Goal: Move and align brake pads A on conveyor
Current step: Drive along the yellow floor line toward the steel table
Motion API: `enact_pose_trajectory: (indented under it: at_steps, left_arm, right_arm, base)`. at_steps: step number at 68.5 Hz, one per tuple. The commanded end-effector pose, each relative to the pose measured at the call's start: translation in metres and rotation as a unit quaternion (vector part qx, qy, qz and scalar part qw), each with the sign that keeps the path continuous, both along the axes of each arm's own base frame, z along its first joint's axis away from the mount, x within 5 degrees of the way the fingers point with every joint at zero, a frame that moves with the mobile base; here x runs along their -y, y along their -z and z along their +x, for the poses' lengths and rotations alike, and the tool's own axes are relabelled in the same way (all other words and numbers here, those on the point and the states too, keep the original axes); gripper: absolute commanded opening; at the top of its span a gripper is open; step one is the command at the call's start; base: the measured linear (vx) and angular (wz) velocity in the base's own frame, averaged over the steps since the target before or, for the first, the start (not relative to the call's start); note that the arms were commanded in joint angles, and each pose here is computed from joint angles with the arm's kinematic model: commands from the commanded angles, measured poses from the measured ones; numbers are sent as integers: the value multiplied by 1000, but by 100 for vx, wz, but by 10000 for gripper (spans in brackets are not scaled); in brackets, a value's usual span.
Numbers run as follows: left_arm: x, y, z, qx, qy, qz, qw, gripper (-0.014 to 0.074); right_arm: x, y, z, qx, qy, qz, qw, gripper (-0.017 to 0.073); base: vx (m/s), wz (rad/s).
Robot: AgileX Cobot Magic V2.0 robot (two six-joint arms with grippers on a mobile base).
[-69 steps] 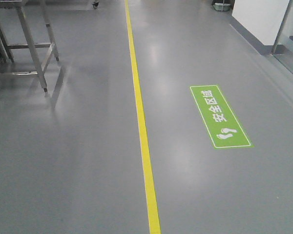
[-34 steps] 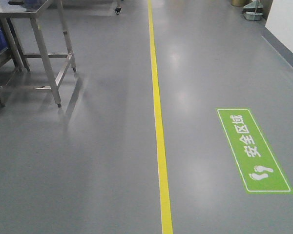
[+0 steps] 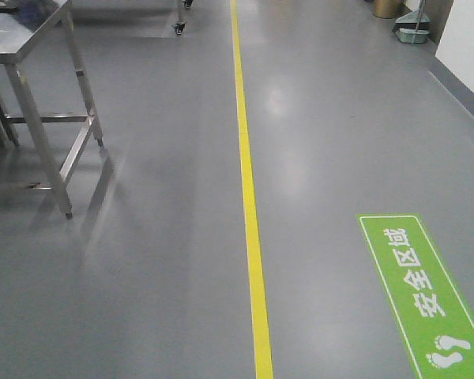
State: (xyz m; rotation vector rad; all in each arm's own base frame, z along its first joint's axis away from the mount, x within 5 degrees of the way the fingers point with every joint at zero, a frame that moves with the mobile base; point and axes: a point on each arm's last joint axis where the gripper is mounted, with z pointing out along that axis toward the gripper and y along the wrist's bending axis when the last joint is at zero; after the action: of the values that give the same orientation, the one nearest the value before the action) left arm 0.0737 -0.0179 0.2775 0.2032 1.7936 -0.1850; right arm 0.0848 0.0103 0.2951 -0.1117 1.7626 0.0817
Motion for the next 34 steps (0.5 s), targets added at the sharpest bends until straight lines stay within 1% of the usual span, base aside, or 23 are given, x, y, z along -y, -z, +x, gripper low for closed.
enact_pose_trajectory:
  at_steps: [1,17,34]
  left_arm:
    - [1,-15,2,41,4,-12,999,489]
    - [1,-15,2,41,4,-12,999,489]
    - [1,-15,2,41,4,-12,999,489]
  right_arm:
    - [1,-14,2,44,6,-1,999,463]
    - [1,-14,2,44,6,-1,999,463]
    - [1,-14,2,44,6,-1,999,463]
  base:
    - [62,-16]
    - [63,-10]
    - [65,6]
